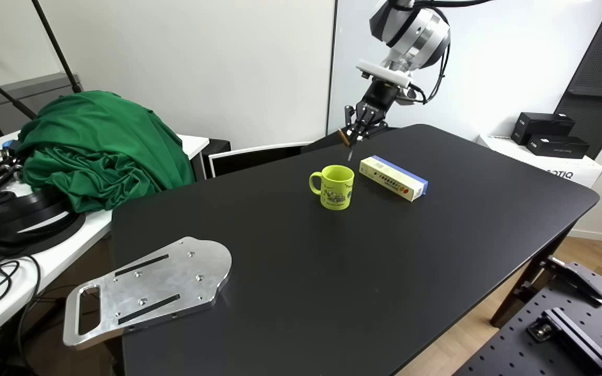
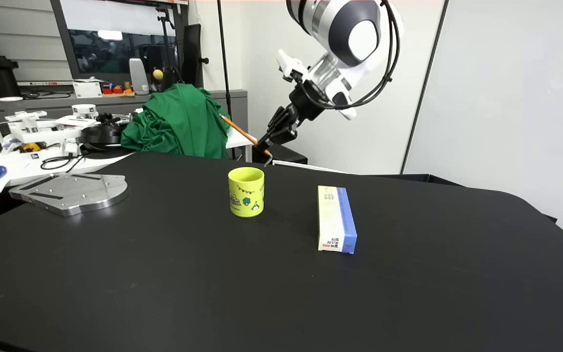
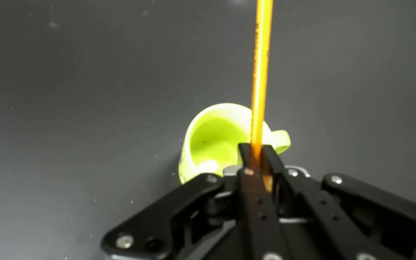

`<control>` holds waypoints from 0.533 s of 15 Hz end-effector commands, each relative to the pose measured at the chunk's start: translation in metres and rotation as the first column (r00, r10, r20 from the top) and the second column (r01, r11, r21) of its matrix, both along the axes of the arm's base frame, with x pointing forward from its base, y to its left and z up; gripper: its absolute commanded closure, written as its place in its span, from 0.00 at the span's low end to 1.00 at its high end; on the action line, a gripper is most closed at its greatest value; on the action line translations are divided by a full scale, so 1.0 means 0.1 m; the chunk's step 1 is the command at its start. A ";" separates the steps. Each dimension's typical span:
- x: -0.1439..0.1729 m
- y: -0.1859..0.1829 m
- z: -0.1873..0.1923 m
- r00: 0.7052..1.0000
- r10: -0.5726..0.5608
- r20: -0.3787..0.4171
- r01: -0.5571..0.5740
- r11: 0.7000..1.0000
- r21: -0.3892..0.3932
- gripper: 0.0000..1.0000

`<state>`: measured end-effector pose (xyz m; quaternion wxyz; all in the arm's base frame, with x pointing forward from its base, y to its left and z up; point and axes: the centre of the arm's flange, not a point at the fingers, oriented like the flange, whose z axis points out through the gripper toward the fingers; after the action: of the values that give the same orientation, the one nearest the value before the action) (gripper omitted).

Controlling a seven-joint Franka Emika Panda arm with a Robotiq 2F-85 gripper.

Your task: Put the orange object into the mug, then on top of the box then back into the mug.

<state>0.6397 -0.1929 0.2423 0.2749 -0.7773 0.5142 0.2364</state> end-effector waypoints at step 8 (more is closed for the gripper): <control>0.12 0.14 -0.29 0.980 -0.181 -0.088 0.194 0.964 0.182 0.98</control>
<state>0.6460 -0.1803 0.2136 0.3466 -0.7133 0.5491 0.2638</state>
